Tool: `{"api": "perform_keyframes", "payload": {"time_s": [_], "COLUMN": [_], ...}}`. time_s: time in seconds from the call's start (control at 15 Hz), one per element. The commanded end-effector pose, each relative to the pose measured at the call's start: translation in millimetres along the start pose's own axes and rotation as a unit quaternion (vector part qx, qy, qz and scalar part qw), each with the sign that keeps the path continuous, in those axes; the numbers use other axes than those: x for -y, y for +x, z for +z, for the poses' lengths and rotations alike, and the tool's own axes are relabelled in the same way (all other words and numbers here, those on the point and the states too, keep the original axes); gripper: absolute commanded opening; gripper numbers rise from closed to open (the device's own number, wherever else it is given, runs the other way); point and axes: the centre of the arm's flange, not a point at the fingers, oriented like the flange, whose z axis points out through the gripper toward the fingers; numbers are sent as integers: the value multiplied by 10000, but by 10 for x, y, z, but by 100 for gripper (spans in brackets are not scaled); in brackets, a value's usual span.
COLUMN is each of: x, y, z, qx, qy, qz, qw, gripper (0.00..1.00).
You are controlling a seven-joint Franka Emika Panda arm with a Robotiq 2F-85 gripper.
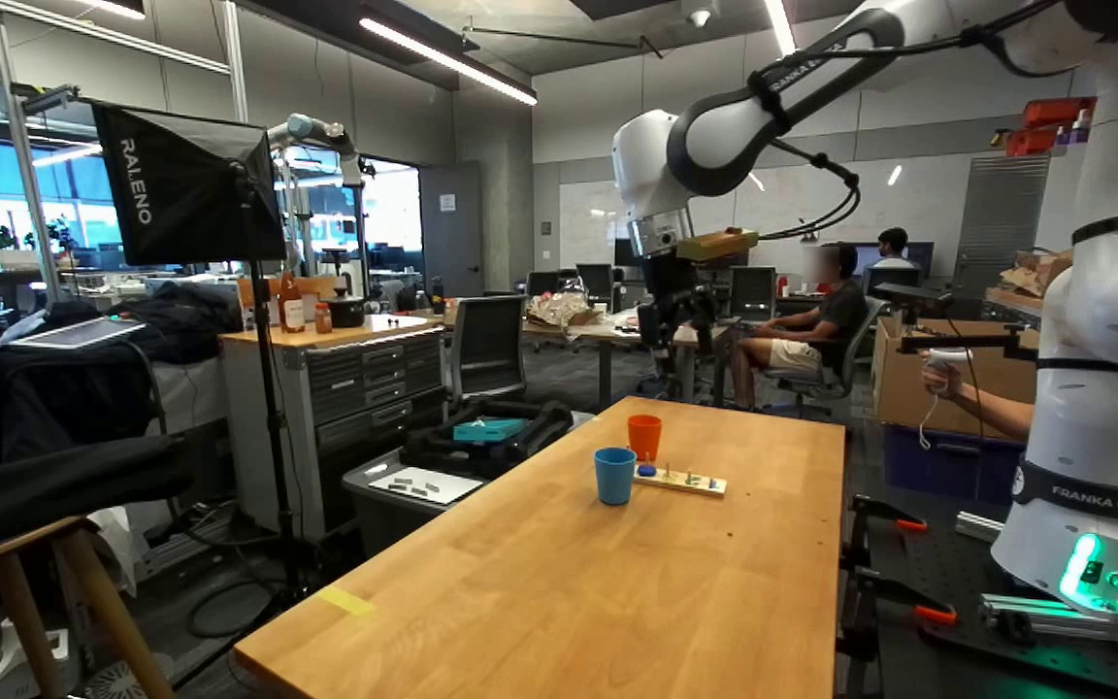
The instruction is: Put the blue cup in the orange cup
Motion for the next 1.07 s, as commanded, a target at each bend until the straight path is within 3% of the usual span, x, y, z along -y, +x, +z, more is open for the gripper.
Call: {"api": "perform_keyframes", "payload": {"time_s": [0.0,0.13,0.4,0.53,0.67,0.73,1.0], "x": [436,551,801,882,966,809,820], "y": [760,1006,1316,1410,1542,1227,1261], "z": [-143,-103,-39,-22,-27,96,146], "qx": [604,872,766,586,334,436,451], "qy": [111,32,-3,159,598,246,242], "qz": [4,-351,-928,-1043,-865,-910,-884], "qw": [9981,9956,9927,9927,9939,9946,9948], "gripper": [100,100,100,100,100,100,100]}}
